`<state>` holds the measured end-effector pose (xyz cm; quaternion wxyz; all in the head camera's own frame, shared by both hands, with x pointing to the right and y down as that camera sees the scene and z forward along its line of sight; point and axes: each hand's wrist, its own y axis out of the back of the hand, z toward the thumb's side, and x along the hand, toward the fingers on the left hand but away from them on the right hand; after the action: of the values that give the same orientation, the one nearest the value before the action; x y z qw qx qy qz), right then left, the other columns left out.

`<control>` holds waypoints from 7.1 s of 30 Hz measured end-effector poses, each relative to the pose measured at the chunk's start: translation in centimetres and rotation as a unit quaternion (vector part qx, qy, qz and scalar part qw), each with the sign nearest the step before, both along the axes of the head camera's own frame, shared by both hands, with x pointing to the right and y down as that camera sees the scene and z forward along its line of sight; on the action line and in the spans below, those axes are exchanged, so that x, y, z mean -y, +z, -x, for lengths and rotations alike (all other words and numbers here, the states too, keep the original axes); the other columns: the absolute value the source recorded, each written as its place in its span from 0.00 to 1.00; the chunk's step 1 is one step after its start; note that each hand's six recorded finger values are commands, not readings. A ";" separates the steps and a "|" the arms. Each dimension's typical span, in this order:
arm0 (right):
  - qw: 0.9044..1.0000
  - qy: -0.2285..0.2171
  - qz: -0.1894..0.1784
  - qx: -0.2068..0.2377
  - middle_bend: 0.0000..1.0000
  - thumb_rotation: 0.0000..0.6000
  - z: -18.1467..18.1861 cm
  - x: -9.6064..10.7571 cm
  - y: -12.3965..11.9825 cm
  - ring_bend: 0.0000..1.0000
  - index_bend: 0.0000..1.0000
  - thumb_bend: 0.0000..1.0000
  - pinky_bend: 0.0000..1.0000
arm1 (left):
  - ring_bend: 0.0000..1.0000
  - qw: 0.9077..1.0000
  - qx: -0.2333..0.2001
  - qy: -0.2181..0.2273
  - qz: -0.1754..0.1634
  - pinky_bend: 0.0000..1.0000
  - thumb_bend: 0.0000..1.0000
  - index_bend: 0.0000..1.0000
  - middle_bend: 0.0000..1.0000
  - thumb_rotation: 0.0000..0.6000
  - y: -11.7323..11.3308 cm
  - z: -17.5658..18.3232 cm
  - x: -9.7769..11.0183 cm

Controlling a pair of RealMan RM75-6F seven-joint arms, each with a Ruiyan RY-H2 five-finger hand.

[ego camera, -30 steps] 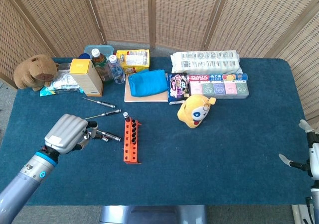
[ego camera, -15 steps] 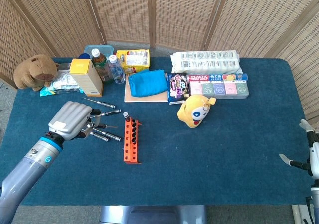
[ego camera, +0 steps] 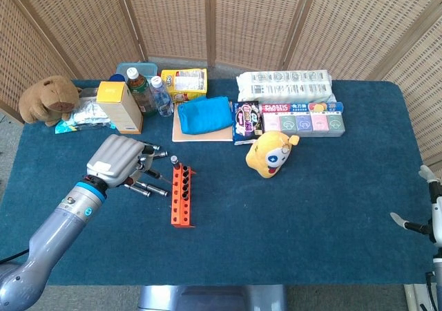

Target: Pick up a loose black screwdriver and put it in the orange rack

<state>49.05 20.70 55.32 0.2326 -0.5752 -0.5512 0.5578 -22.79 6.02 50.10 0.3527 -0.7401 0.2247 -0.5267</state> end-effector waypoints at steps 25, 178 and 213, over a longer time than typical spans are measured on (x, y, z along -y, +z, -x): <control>1.000 0.008 0.000 -0.001 0.15 1.00 -0.5 0.1 -0.1 0.13 0.01 0.10 0.07 | 1.00 0.999 0.034 -0.005 -0.015 0.99 0.34 0.59 1.00 1.00 0.7 -0.4 0.8; 1.000 0.027 -0.010 0.002 0.16 1.00 -1.6 0.5 -0.7 0.13 0.01 0.10 0.07 | 1.00 0.990 0.088 0.070 -0.087 0.99 0.31 0.22 1.00 1.00 7.1 -9.2 1.7; 1.000 0.028 -0.010 0.003 0.16 1.00 -1.7 0.5 -0.6 0.13 0.01 0.10 0.07 | 1.00 0.991 0.096 0.071 -0.062 0.99 0.31 0.22 1.00 1.00 8.2 -10.4 1.3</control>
<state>50.77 20.18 54.68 0.2204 -0.5591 -0.5733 0.5569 -12.40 4.70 58.31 0.4540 -0.6768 0.1690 -0.5543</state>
